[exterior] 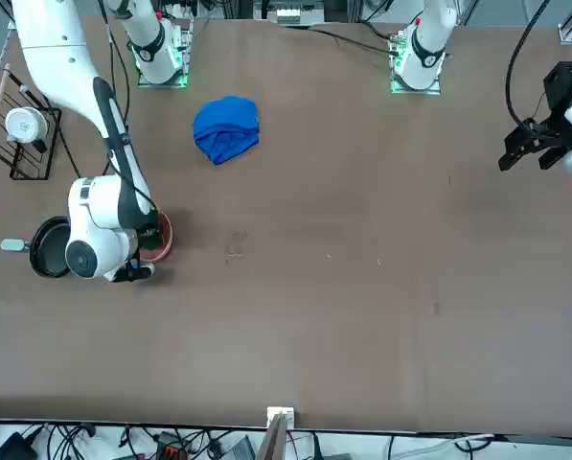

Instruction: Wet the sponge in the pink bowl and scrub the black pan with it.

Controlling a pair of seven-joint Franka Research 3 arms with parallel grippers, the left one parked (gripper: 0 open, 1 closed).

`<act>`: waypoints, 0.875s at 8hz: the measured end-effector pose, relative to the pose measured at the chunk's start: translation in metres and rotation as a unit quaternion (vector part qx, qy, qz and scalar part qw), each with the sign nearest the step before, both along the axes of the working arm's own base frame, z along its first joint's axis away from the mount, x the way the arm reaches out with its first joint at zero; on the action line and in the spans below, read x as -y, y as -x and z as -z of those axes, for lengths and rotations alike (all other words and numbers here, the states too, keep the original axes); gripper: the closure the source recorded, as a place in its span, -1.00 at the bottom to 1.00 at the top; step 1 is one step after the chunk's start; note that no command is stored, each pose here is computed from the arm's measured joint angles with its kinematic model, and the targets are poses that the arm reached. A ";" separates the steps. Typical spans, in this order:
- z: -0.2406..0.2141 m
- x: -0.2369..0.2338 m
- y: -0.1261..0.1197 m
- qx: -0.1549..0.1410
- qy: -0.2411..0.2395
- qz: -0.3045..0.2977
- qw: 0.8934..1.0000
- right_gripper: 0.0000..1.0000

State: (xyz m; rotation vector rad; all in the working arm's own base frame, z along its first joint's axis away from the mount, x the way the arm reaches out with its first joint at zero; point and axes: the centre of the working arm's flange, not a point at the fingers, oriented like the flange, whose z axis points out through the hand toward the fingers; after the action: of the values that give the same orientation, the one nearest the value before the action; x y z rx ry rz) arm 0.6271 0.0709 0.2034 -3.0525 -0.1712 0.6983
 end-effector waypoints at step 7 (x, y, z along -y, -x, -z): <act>0.022 0.001 -0.003 0.010 0.000 0.002 1.000 0.15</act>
State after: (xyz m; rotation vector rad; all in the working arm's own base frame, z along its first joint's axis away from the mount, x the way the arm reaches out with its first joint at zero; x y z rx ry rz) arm 0.6298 0.0696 0.1816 -3.0606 -0.1656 0.6673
